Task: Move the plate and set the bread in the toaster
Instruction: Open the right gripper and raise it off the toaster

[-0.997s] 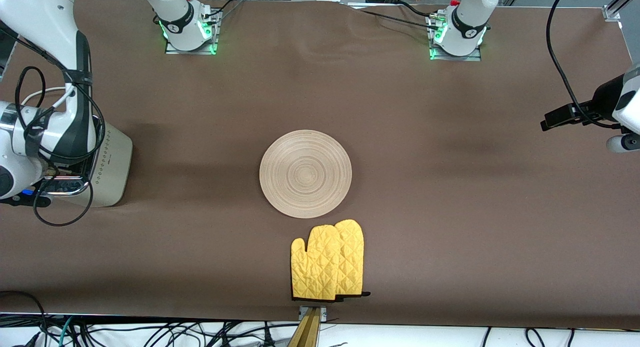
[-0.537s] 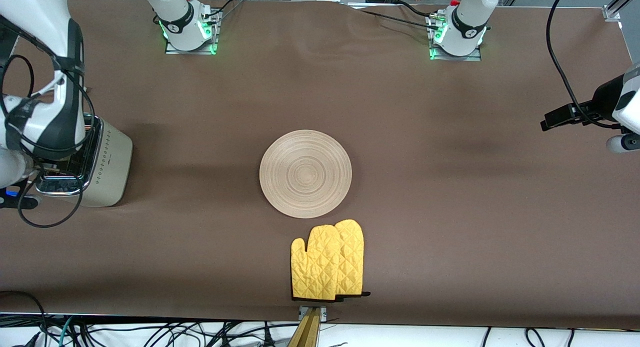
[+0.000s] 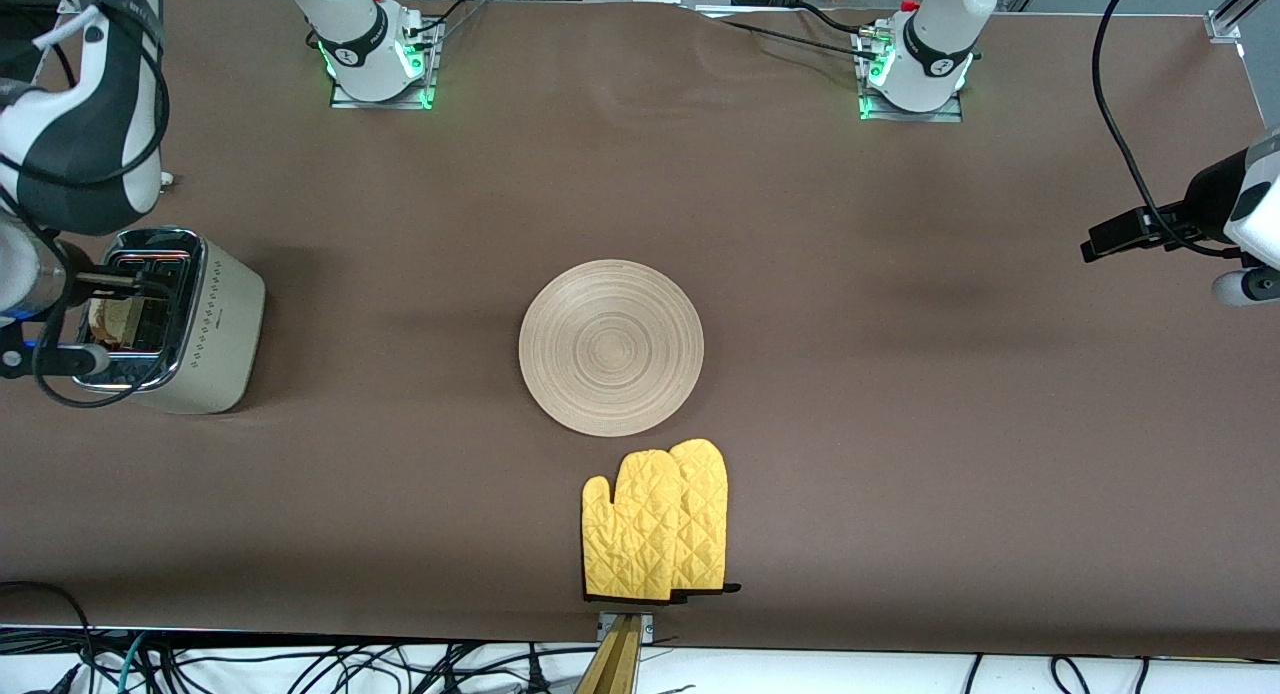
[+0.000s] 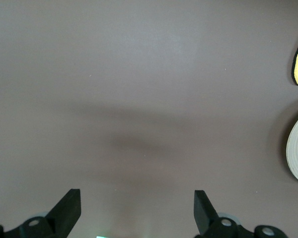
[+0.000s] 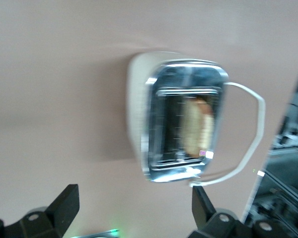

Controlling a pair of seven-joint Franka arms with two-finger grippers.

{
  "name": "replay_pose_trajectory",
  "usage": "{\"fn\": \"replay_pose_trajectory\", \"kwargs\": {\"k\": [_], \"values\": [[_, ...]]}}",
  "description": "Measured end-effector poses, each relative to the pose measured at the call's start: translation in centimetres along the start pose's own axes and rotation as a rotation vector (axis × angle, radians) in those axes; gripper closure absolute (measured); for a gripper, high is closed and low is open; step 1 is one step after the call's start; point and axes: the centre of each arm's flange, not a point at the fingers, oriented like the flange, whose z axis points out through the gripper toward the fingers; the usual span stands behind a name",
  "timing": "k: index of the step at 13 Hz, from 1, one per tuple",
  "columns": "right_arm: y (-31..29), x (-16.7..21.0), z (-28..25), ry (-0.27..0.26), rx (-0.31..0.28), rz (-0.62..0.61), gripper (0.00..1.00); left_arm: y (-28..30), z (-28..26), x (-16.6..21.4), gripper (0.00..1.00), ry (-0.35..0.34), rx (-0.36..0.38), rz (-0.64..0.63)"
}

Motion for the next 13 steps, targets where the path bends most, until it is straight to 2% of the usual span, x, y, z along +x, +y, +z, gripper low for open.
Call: {"fn": "replay_pose_trajectory", "kwargs": {"k": [4,7,9,11,13], "values": [[-3.2,-0.5,-1.7,0.038,0.138,-0.064,0.0,0.0,0.0,0.0,0.0,0.0,0.0,0.0],[-3.5,-1.7,-2.1,0.039,0.243,-0.13,0.0,0.0,0.0,0.0,0.0,0.0,0.0,0.001],[-3.0,-2.6,-1.7,0.049,0.275,-0.139,0.0,0.0,0.0,0.0,0.0,-0.001,0.0,0.001],[-3.0,-3.5,-1.3,0.097,0.294,-0.144,0.0,0.1,0.1,0.0,0.0,-0.001,0.0,0.001],[-2.4,-4.7,-1.4,0.122,0.304,-0.137,0.0,0.1,0.1,0.0,0.0,-0.001,0.0,0.001]]}}
